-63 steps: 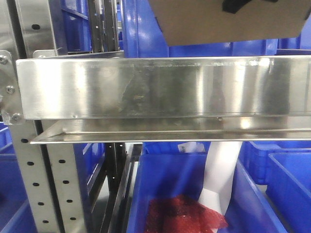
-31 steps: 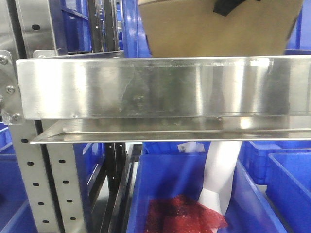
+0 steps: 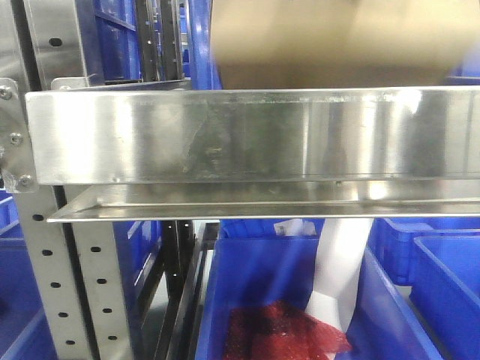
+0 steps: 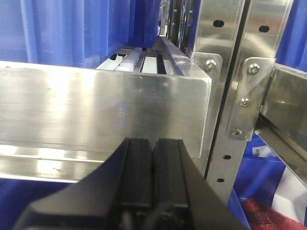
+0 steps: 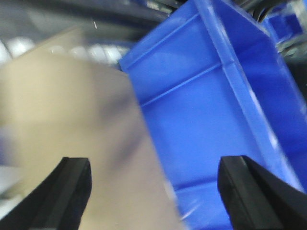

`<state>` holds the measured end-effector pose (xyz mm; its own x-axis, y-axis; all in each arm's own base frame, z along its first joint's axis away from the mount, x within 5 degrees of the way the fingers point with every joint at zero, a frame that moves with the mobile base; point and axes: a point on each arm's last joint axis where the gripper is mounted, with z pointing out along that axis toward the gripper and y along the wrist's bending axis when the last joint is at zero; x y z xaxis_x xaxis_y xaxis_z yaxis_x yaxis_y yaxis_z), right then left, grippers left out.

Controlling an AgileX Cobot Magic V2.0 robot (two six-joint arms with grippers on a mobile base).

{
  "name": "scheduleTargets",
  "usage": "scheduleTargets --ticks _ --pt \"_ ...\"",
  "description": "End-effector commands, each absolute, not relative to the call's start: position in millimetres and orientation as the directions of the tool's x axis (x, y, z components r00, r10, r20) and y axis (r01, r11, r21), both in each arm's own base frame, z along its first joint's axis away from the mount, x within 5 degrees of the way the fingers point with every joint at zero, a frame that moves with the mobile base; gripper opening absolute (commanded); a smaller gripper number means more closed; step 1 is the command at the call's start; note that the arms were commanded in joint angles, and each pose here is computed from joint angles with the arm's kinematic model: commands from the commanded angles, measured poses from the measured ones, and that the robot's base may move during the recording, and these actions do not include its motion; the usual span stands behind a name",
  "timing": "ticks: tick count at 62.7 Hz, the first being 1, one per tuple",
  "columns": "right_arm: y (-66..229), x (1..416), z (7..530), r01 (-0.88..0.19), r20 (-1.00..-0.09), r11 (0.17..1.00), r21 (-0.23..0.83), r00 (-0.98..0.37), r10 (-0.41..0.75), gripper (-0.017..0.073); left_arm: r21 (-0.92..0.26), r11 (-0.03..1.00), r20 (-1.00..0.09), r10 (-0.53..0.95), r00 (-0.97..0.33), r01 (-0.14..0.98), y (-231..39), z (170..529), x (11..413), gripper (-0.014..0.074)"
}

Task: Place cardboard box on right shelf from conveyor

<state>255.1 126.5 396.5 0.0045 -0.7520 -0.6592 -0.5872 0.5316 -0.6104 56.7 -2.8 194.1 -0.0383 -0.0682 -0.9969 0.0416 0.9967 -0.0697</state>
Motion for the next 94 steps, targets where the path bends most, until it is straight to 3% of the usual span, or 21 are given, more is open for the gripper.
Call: scheduleTargets --ticks 1,14,19,26,39,63,94 --pt "117 235 431 -0.528 -0.787 0.665 -0.529 0.010 -0.617 0.0626 -0.079 0.996 -0.995 -0.082 0.065 0.040 -2 204 56 -0.0119" --pt "104 210 433 -0.470 -0.954 0.869 -0.158 -0.153 -0.256 0.0584 -0.079 0.996 -0.995 -0.082 0.065 0.040 -2 204 56 -0.0119" --pt "98 199 427 -0.437 -0.978 0.899 -0.026 -0.174 -0.113 0.0504 -0.079 0.996 -0.995 -0.082 0.065 0.040 -2 204 56 -0.0119" --pt "90 184 416 -0.417 -0.990 0.906 0.076 -0.141 0.019 0.0336 -0.079 0.996 -0.995 -0.082 0.065 0.040 -2 204 56 -0.0119" --pt "79 160 393 -0.438 -0.998 0.896 0.070 -0.033 0.061 0.0057 -0.079 0.996 -0.995 -0.082 0.065 0.040 -2 204 56 -0.0119" --pt "78 156 363 -0.443 -0.997 0.894 0.068 -0.067 0.043 0.0058 -0.079 0.996 -0.995 -0.082 0.065 0.040 -2 204 56 -0.0119" --pt "76 153 363 -0.440 -0.997 0.895 0.069 -0.064 0.045 0.0058 -0.079 0.996 -0.995 -0.082 0.065 0.040 -2 204 56 -0.0119"
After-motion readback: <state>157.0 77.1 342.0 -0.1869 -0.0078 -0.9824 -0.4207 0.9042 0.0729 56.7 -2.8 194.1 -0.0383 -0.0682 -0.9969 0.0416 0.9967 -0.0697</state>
